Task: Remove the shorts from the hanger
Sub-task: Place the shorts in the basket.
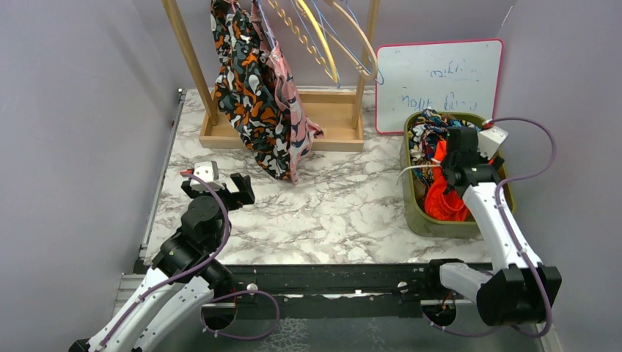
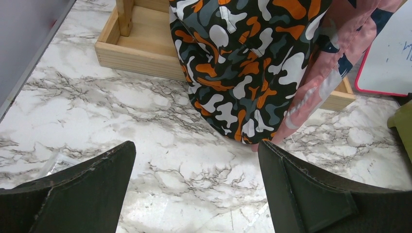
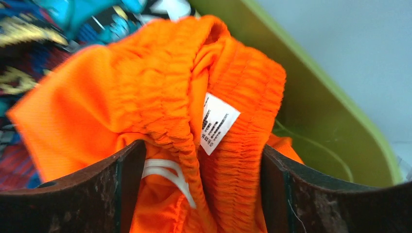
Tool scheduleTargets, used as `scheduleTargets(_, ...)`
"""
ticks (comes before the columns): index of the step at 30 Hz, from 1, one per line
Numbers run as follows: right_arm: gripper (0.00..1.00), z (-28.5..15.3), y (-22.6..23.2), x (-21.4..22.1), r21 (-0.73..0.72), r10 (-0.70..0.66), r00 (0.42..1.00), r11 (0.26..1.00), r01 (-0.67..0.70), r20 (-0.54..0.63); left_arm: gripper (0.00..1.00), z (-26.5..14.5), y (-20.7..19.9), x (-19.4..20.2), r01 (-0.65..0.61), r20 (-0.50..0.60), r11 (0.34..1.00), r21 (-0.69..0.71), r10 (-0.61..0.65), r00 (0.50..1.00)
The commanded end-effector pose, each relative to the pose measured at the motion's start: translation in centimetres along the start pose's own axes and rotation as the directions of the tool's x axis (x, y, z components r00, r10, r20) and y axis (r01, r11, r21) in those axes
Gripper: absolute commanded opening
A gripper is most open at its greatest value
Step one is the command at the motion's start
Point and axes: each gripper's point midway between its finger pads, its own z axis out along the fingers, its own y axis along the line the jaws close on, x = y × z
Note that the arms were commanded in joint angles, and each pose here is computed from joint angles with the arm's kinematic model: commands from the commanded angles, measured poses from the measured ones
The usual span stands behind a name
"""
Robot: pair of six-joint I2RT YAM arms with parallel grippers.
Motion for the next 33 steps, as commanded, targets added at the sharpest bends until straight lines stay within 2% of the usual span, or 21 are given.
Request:
scheduleTargets(1,0.83,-3.6,-0.5,-5.1,-0.090,0.107,0.990,0.991,-0.099,0.091,0.99,0.0,-0.3,-0.4,0.006,0.021,1.000,0.025,-0.007,1.000)
scheduleTargets(6,0.84,-6.6,-0.3,-6.9,-0.224,0.113,0.989,0.971,-0.089,0.096,0.99,0.0,-0.3,-0.5,0.010,0.023,1.000,0.024,-0.011,1.000)
scheduleTargets(8,0.84,-8.2,1.1,-6.9,-0.349,0.109,0.992,0.934,-0.078,0.069,0.99,0.1,-0.3,-0.5,0.009,0.022,1.000,0.023,-0.009,1.000)
scheduleTargets(11,0.83,-11.3,4.7,-5.1,-0.594,0.070,0.997,0.802,-0.066,-0.016,0.99,0.1,-0.2,-0.4,0.008,0.021,1.000,0.021,-0.008,1.000)
scheduleTargets(14,0.76,-13.6,7.2,-2.0,-0.724,0.062,0.983,0.669,-0.168,-0.171,0.99,0.2,-0.2,-0.4,0.008,0.020,1.000,0.017,-0.008,1.000)
scheduleTargets(16,0.74,-13.5,8.0,0.6,-0.724,0.041,0.962,0.650,-0.231,-0.269,0.99,0.2,-0.2,-0.4,0.009,0.020,1.000,0.018,-0.009,1.000)
scheduleTargets(19,0.76,-12.6,7.6,2.3,-0.660,0.068,0.934,0.689,-0.298,-0.350,0.99,0.3,-0.2,-0.3,0.005,0.016,1.000,0.016,-0.005,1.000)
scheduleTargets(21,0.76,-12.0,7.0,2.7,-0.623,0.126,0.927,0.707,-0.334,-0.354,0.99,0.3,-0.2,-0.3,0.005,0.015,1.000,0.017,-0.005,1.000)
scheduleTargets(26,0.76,-11.5,7.6,3.2,-0.578,0.217,0.883,0.687,-0.441,-0.416,0.99,0.3,-0.1,-0.3,0.006,0.016,1.000,0.015,-0.006,1.000)
scheduleTargets(28,0.74,-11.4,8.0,3.5,-0.548,0.240,0.855,0.680,-0.486,-0.460,0.99,0.3,-0.1,-0.2,0.004,0.014,1.000,0.014,-0.004,1.000)
scheduleTargets(31,0.71,-10.1,8.0,3.2,-0.491,0.328,0.829,0.685,-0.539,-0.452,0.99,0.4,-0.1,-0.2,0.002,0.013,1.000,0.010,-0.002,1.000)
scheduleTargets(33,0.67,-9.5,8.7,2.8,-0.485,0.376,0.809,0.658,-0.576,-0.451,0.99,0.4,0.0,-0.2,0.003,0.014,1.000,0.009,-0.003,1.000)
